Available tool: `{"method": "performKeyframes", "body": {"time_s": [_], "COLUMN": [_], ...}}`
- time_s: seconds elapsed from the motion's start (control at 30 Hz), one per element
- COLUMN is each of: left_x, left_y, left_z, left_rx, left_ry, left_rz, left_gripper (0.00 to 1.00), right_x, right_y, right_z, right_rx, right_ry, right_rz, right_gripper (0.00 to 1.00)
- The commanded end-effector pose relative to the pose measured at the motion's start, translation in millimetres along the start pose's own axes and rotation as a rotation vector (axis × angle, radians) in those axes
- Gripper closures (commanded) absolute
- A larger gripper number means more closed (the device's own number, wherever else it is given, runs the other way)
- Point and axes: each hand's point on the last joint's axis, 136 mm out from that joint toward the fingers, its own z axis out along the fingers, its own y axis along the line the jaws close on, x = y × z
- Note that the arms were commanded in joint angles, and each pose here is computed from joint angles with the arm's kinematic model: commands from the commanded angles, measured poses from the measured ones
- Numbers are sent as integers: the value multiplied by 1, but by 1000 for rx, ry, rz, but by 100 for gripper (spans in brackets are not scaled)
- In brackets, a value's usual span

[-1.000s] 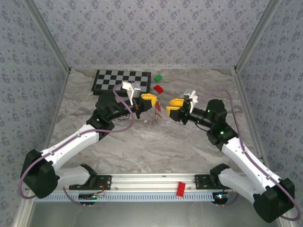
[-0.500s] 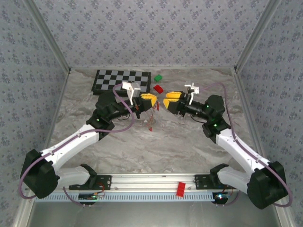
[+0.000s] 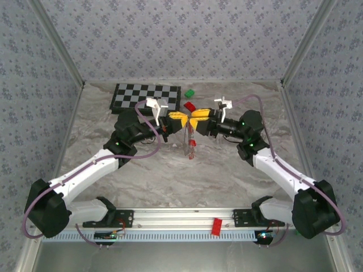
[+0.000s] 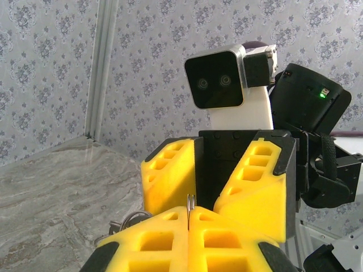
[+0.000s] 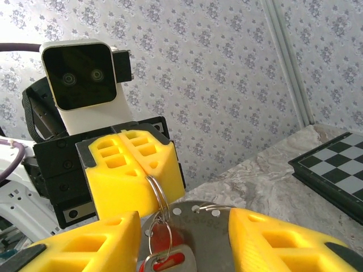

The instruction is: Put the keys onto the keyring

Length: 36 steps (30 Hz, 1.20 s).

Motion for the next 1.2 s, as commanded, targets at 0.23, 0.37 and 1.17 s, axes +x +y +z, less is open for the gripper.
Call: {"method": "performKeyframes", "body": {"time_s": [0.23,0.37,1.17], "left_x": [-27,-28,-25], "left_y": [-13,-13,-12], "left_z": [-4,-4,-4], "left_rx": [41,38,28], "left_ry": [-76,-80,-67], "left_rz": [59,61,62], "left_gripper": [100,100,100], "right_x": [-16,-13,-8], "right_y": [14,13,14], "right_z": [10,12,6], "right_rx": [-68,-76,-74], "right_ry": [-14,-3,23], "right_rz": [-40,-31,-48], "right_gripper": [58,58,100]}}
